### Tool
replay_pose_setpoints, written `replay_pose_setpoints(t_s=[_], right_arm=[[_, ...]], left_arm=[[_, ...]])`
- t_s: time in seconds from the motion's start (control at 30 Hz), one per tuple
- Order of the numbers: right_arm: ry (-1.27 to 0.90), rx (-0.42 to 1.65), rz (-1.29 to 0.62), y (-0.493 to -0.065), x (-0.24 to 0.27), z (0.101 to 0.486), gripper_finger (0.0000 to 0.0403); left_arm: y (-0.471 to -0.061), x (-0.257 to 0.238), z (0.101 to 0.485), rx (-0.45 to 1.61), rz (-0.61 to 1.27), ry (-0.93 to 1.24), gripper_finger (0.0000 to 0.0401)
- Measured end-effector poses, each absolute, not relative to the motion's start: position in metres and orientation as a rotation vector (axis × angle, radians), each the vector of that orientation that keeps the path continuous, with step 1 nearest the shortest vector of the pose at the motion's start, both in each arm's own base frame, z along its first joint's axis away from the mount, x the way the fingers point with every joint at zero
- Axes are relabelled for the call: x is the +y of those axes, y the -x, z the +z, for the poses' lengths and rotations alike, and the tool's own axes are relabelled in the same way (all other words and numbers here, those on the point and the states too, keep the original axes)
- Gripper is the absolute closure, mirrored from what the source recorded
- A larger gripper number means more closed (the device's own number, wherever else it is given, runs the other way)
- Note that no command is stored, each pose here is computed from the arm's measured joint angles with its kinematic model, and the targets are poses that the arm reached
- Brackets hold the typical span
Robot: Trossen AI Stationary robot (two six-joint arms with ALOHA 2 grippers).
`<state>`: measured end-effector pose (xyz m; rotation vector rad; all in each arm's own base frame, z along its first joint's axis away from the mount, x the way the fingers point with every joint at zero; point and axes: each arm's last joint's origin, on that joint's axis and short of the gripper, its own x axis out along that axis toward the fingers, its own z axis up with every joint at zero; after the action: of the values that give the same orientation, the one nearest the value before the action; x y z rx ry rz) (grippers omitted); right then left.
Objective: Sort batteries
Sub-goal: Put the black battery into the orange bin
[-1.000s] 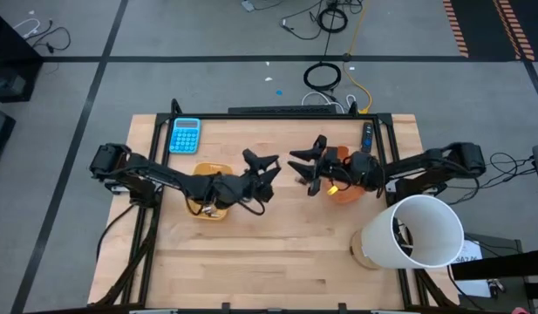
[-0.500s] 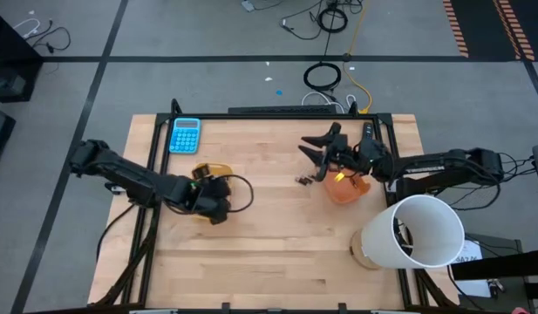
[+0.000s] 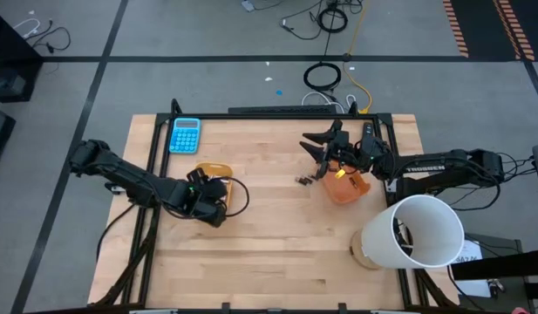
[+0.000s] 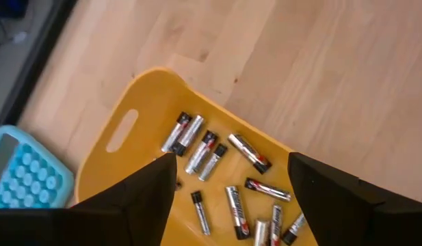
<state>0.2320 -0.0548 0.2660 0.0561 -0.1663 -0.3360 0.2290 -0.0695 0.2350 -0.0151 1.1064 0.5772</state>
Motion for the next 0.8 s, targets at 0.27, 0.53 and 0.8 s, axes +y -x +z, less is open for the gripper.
replay_pose_setpoints(t_s=[0.27,0.53,0.8], right_arm=[[-0.082,-0.168,-0.275,-0.232,-0.053,0.266,0.0277],[-0.091,-0.152,-0.260,-0.233,-0.053,0.265,0.0277],[-0.098,-0.089,-0.259,-0.229,-0.071,0.259,0.0277]], left_arm=[[-0.230,-0.069,0.236,1.092,0.571,-0.051,0.0110],[-0.228,-0.075,0.236,1.097,0.532,-0.089,0.0116],[-0.218,-0.080,0.249,1.037,0.476,-0.126,0.0120]])
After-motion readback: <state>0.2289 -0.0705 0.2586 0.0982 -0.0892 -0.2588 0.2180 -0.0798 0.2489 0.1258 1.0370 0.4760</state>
